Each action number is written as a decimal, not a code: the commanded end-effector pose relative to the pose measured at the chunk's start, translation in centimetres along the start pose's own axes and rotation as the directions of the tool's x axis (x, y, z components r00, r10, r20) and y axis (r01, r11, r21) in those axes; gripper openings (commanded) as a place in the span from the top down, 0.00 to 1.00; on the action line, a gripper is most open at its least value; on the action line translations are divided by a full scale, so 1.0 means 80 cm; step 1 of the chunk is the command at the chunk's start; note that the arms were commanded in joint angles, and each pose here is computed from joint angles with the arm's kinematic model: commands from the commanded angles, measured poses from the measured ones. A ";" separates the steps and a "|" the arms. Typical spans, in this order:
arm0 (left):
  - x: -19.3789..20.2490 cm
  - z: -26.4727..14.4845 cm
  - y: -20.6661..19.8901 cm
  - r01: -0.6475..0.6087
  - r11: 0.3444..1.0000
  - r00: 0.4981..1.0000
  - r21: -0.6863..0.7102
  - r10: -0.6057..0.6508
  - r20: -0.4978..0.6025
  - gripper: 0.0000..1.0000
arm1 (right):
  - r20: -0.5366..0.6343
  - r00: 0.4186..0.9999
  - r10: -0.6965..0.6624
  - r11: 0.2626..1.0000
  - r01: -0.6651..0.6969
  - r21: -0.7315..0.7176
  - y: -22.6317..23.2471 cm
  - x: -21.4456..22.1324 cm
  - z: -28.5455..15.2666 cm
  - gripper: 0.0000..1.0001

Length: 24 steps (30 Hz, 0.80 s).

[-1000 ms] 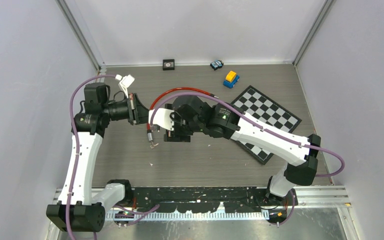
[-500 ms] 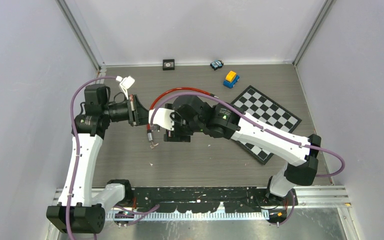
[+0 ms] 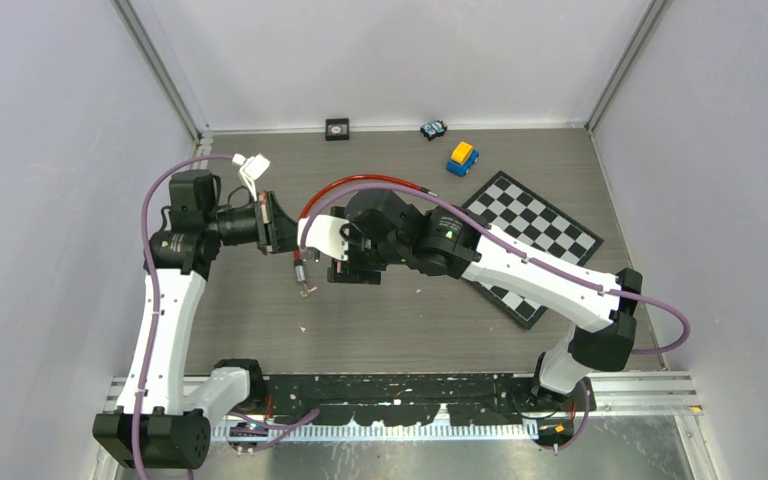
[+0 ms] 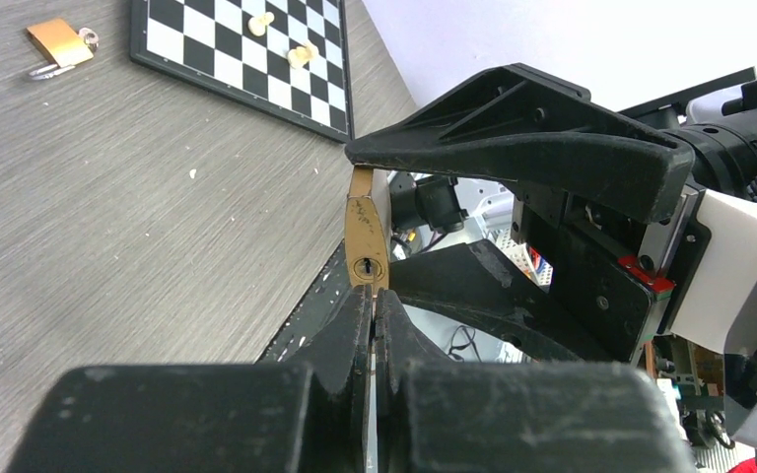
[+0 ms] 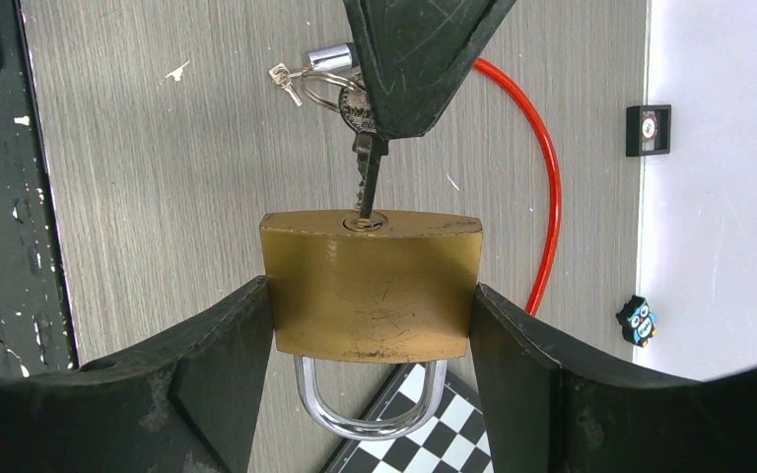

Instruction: Unlock with the key

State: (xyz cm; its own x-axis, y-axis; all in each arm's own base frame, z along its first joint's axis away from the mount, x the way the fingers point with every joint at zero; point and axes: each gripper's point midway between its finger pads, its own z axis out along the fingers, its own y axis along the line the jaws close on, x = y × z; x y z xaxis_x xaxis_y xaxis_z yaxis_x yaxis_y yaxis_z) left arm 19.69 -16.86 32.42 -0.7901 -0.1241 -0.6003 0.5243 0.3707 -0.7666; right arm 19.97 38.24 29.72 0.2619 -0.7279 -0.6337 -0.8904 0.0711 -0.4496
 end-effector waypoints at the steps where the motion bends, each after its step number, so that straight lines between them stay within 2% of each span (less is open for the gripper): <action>1: -0.002 -0.002 -0.008 -0.053 0.998 0.999 0.032 0.053 0.013 1.00 | 0.203 0.979 0.012 0.990 -0.041 0.138 -0.046 -0.065 -0.055 0.99; 24: -0.007 -0.001 -0.011 -0.048 0.997 0.998 0.056 0.047 0.028 1.00 | 0.206 0.978 0.022 0.994 -0.043 0.097 -0.037 -0.066 -0.053 0.99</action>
State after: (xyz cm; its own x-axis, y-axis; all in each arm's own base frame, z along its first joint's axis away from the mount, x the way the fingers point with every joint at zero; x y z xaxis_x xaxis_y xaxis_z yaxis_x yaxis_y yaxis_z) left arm 20.04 -17.01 32.26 -0.7885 -0.1319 -0.6007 0.5292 0.3521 -0.7720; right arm 19.91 38.24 29.81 0.2518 -0.7260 -0.6400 -0.8933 0.0801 -0.4423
